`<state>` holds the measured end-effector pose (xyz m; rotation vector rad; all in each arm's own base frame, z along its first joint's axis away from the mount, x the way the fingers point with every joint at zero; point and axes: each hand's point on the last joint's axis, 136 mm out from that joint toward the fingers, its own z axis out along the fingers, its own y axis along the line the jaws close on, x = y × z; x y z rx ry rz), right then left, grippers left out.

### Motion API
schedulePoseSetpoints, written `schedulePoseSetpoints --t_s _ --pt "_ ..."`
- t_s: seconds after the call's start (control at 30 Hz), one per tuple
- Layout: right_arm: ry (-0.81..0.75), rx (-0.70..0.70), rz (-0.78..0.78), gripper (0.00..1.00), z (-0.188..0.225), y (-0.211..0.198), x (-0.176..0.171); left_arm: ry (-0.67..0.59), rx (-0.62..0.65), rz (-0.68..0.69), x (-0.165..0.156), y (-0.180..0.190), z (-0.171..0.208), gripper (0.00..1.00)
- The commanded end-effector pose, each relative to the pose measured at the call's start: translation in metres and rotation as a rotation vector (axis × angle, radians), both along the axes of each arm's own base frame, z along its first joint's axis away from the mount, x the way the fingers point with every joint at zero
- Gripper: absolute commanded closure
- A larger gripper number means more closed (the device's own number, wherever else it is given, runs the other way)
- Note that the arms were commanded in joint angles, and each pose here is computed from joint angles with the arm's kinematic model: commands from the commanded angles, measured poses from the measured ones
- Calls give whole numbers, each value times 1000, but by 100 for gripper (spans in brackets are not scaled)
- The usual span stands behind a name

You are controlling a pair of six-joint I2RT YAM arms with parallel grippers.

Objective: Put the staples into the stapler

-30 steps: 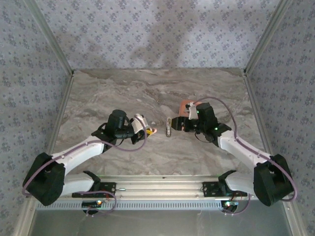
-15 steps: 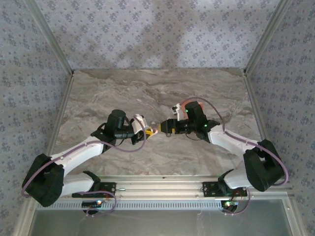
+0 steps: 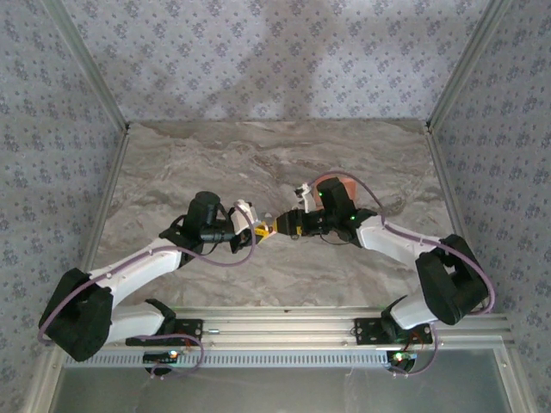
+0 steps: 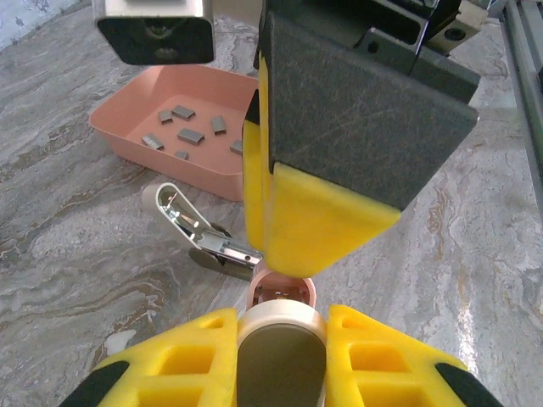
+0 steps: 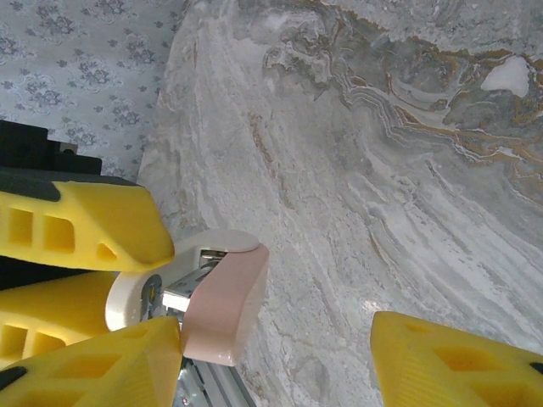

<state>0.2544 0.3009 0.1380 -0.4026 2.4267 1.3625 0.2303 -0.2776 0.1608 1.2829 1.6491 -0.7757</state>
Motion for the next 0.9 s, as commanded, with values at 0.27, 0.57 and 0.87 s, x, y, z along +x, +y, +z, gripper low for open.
schedulePoseSetpoints --t_s 0.27,0.57,0.87 --pt "101 -68 -117 43 -37 -23 5 -79 -115 -34 4 -15 44 87" --pt "92 -23 -164 41 -25 -33 11 -129 -209 28 10 -12 73 87" --pt "-24 174 -292 35 38 -57 35 -181 -342 127 18 -9 102 86"
